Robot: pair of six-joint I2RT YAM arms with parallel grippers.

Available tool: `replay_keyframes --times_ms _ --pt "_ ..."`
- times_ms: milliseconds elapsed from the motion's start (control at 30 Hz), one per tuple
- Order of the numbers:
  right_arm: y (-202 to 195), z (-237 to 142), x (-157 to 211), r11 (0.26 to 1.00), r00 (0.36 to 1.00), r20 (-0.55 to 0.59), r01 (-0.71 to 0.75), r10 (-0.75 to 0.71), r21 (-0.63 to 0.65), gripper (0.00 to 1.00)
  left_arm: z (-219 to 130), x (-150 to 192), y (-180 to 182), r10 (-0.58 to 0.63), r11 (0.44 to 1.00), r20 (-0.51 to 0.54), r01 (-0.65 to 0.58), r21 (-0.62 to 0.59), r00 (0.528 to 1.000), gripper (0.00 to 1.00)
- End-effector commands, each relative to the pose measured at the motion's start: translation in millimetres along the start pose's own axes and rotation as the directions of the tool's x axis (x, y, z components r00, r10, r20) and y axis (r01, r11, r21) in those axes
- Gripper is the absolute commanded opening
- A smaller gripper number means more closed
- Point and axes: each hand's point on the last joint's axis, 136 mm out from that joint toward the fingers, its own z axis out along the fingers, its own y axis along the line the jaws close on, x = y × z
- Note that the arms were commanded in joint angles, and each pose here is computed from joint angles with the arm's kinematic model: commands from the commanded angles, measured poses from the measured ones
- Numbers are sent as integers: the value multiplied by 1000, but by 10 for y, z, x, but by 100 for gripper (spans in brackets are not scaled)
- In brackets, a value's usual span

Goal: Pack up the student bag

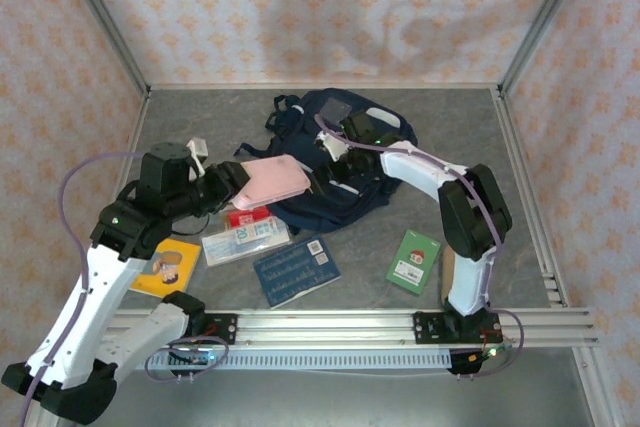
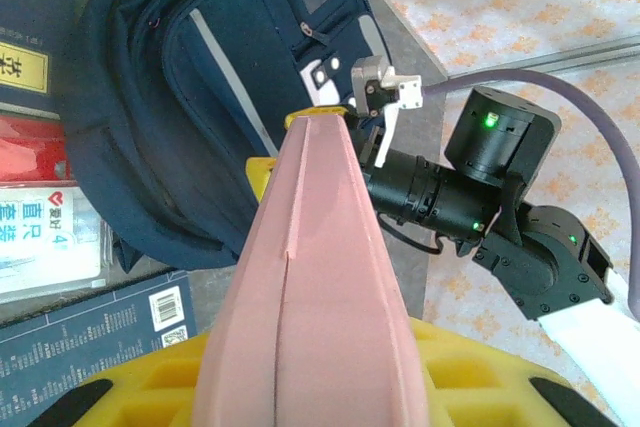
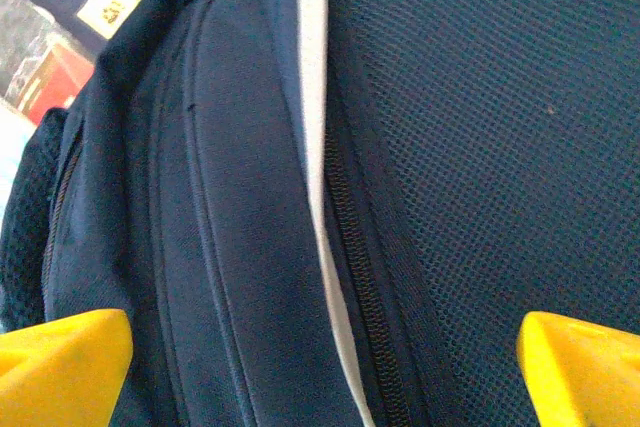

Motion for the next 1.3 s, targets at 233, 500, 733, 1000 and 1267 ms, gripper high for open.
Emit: replay_keyframes --times_ms 233,500,733,1000,1267 --pt "-159 262 254 946 953 -170 278 -250 165 97 -154 -77 -52 26 999 55 -27 20 998 21" --pt "-387 353 203 909 952 -211 279 -220 311 49 -122 -80 -22 33 999 54 -34 10 998 20" --pt "-259 -178 -271 944 995 50 67 -88 322 0 -126 -137 -80 50 998 73 -51 25 996 20" --pt "-344 -930 -558 928 937 276 -283 214 243 0 -143 -201 -83 85 996 91 -85 -10 992 19" --pt "-155 -1379 -724 918 867 310 -392 391 -61 0 -100 -318 34 105 992 143 -94 -82 984 18"
